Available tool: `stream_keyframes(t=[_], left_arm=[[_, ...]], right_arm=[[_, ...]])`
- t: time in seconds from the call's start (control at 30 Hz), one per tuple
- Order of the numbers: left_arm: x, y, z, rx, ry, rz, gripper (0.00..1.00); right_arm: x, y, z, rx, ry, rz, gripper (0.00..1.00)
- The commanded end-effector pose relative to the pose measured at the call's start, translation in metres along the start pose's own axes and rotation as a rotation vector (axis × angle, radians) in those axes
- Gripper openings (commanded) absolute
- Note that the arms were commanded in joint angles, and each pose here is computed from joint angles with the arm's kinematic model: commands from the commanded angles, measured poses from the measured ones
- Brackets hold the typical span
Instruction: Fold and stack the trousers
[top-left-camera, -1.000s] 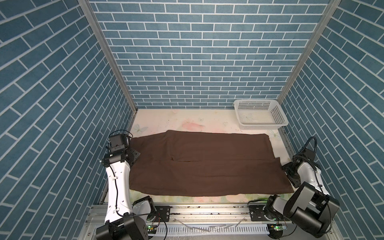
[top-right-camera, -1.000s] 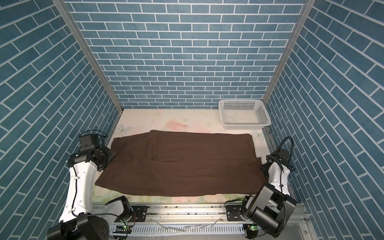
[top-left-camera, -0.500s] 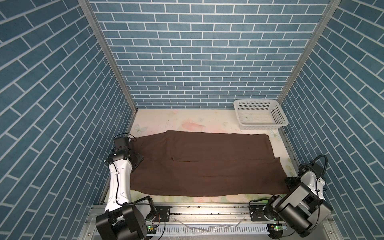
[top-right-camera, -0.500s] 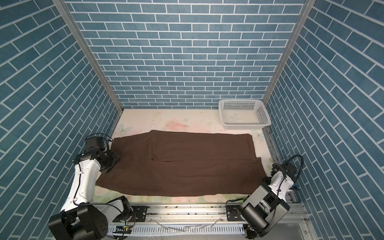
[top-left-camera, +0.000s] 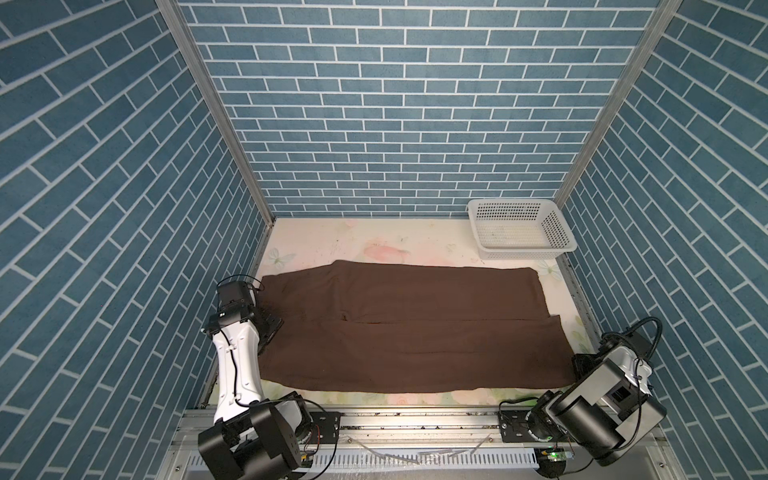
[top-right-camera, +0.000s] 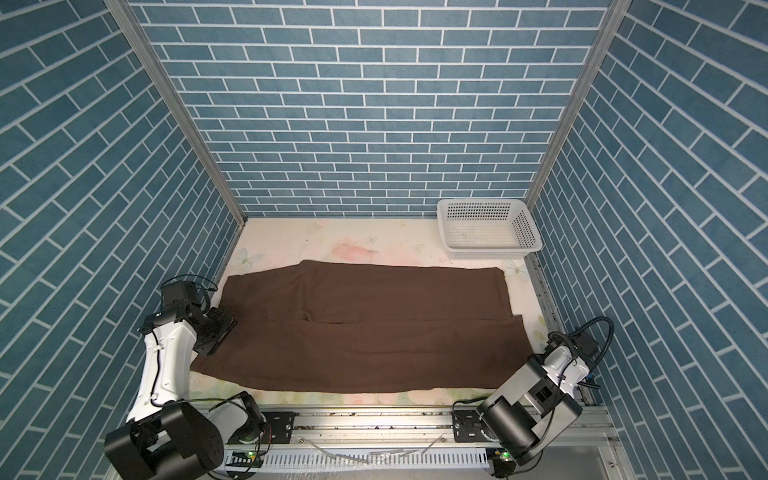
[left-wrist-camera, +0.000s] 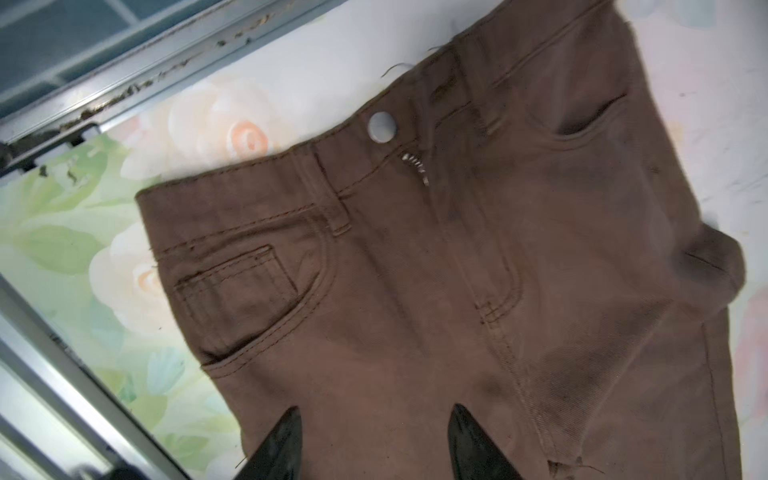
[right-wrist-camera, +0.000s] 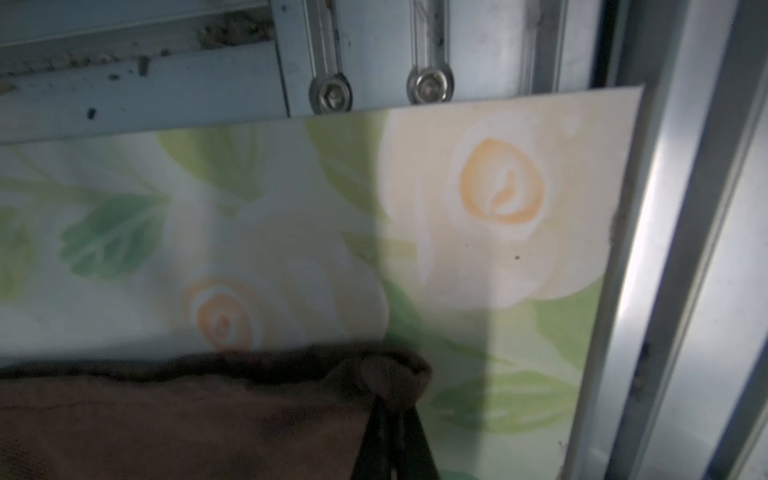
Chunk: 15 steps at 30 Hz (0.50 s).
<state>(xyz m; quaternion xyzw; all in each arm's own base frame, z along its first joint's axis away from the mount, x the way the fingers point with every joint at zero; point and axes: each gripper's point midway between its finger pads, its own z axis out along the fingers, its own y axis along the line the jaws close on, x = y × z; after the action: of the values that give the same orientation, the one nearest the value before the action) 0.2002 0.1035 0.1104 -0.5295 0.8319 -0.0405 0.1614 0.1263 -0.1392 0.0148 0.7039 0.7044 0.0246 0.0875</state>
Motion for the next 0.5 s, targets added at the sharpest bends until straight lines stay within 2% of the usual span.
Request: stream_keyframes(t=[0.0, 0.13, 0.17, 0.3, 0.4, 0.47], left_arm=[[0.012, 0.023, 0.002, -0.039, 0.085, -0.079, 0.69], [0.015, 0.046, 0.014, -0.051, 0.152, -0.237, 0.9], [0.017, 0.05, 0.019, -0.044, 0.172, -0.281, 0.99], [0.014, 0.062, 0.036, -0.05, 0.169, -0.375, 0.98], [0.005, 0.072, 0.045, -0.086, 0.097, -0.398, 0.96], [-0.005, 0.076, 0.048, -0.095, 0.043, -0.402, 0.9]], right_arm=[[0.016, 0.003, 0.01, -0.038, 0.078, 0.021, 0.0], [0.016, 0.009, 0.008, -0.059, 0.092, 0.014, 0.0], [0.016, 0.009, 0.008, -0.062, 0.094, 0.012, 0.0], [0.014, 0.012, 0.008, -0.075, 0.094, 0.008, 0.0], [0.014, 0.013, 0.009, -0.076, 0.097, 0.007, 0.0], [0.014, 0.013, 0.008, -0.077, 0.097, 0.006, 0.0]])
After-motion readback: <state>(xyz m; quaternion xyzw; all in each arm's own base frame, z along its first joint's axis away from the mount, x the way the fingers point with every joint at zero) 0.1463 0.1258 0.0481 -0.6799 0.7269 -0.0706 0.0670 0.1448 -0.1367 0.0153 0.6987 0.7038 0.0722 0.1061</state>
